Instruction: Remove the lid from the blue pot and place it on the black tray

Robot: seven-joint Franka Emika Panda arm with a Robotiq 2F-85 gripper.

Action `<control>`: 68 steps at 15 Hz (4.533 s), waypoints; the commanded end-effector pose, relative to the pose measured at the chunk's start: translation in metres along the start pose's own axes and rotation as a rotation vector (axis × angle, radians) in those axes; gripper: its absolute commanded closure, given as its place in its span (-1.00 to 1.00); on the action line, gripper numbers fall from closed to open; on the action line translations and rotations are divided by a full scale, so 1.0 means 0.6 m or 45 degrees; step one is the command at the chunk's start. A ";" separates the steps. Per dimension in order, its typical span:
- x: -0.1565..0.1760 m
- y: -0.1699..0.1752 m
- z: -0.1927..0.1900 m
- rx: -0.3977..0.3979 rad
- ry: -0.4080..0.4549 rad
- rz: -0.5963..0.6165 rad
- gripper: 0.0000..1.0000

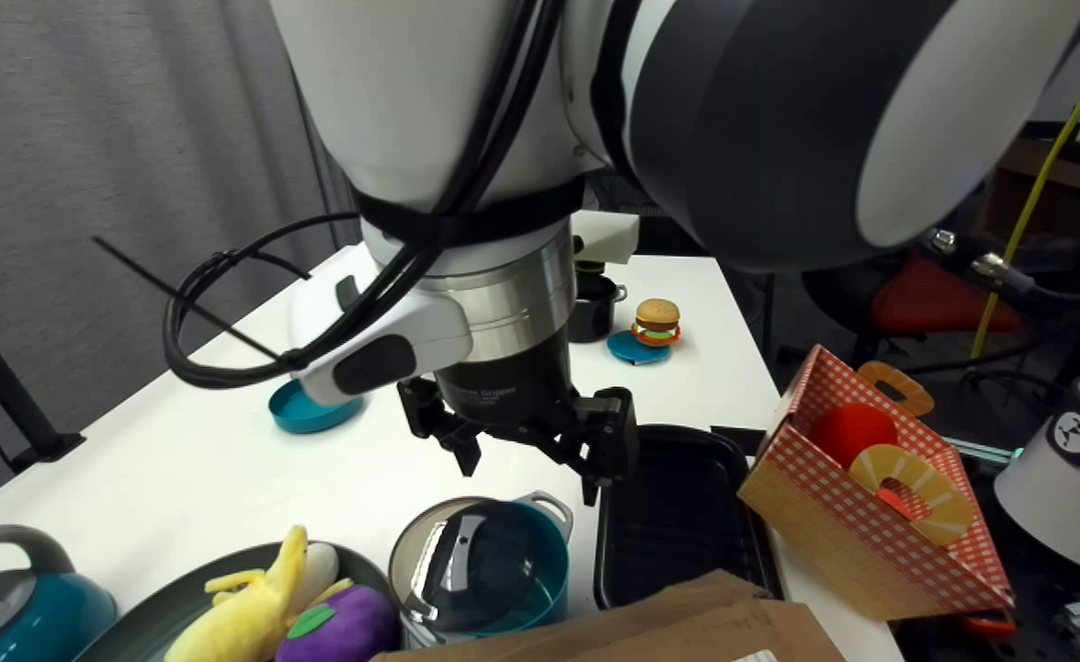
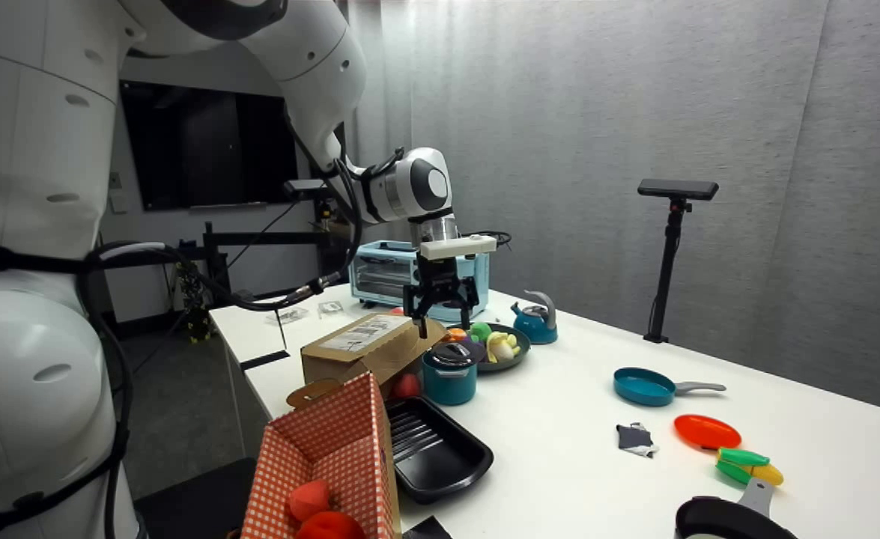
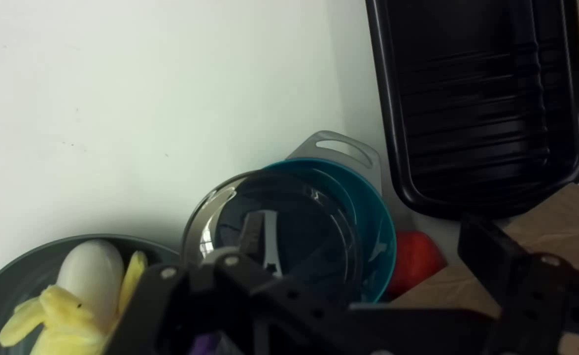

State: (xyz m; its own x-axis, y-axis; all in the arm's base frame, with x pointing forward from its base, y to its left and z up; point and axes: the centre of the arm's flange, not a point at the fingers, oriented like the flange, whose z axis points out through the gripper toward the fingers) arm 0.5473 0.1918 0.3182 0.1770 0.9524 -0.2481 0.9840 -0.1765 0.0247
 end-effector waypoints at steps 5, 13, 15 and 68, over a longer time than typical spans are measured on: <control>0.006 0.007 0.003 -0.040 0.065 -0.083 -1.00; 0.022 0.012 0.007 -0.084 0.175 -0.149 -1.00; 0.024 0.012 0.007 -0.081 0.185 -0.157 -1.00; 0.030 -0.017 0.016 0.153 0.133 0.104 -1.00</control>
State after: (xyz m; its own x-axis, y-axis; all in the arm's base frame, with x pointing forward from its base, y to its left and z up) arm 0.5412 0.2061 0.3007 0.2277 0.9603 -0.1612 0.9698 -0.2385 -0.0513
